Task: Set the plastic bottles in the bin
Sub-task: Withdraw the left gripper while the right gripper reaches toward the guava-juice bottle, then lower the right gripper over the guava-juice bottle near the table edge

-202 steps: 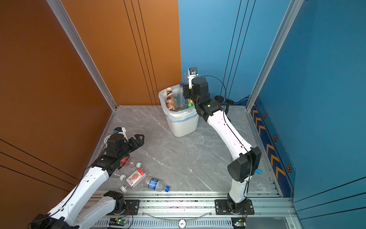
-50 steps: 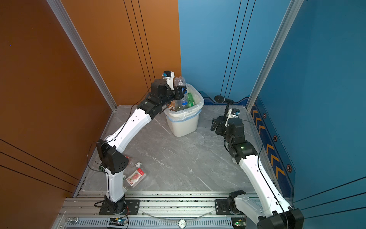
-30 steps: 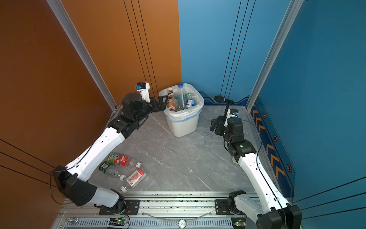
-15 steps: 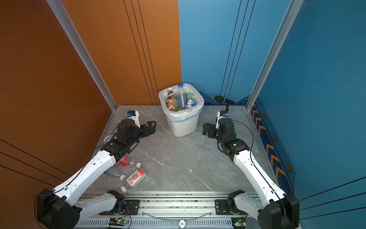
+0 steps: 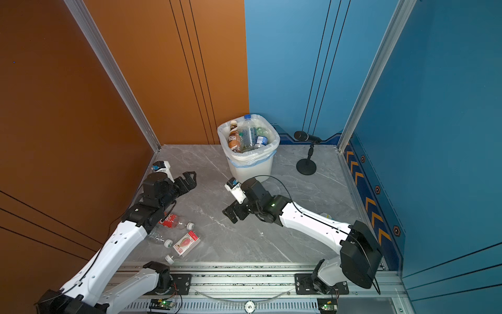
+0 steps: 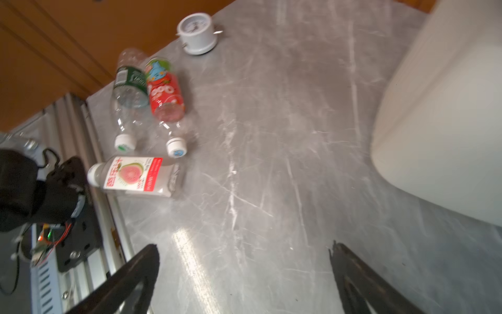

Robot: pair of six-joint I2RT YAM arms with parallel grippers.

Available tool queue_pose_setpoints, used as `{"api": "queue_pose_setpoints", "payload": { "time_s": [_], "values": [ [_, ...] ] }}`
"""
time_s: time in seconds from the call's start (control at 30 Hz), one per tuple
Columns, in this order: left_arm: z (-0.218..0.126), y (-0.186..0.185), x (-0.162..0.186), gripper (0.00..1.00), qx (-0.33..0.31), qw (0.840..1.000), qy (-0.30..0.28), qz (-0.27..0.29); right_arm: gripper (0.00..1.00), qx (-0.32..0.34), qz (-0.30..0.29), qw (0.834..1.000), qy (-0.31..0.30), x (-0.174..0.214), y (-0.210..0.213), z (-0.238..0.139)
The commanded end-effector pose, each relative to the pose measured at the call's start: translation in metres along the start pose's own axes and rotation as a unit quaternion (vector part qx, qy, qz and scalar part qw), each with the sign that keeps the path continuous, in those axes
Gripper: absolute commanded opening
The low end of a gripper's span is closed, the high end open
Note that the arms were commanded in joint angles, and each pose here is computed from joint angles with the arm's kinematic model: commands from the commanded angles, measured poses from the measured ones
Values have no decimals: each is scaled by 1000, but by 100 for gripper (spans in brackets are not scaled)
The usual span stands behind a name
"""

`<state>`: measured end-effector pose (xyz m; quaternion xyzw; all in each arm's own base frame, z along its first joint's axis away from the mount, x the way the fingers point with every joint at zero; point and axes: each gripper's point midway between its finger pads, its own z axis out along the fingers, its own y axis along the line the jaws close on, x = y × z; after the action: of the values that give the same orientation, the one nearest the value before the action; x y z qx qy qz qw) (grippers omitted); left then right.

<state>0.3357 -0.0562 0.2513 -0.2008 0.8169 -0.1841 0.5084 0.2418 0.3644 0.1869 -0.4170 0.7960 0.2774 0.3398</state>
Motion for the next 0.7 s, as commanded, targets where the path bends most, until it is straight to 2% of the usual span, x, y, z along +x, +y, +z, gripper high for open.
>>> {"api": "queue_pose_setpoints", "payload": {
  "time_s": [0.0, 0.13, 0.4, 0.67],
  "values": [
    [-5, 14, 6, 98, -7, 1000, 10, -19, 100, -101, -111, 989, -16, -16, 44, 11],
    [-7, 25, 4, 98, -11, 999, 9, -37, 100, -115, -200, 973, 5, -18, 66, 34],
    [-13, 44, -8, 98, -17, 997, -2, -69, 100, -140, -254, 956, 44, -13, 89, 77],
    [-13, 65, -18, 98, -23, 994, -7, -106, 100, -192, -332, 919, 92, 15, 127, 99]
  ]
}}
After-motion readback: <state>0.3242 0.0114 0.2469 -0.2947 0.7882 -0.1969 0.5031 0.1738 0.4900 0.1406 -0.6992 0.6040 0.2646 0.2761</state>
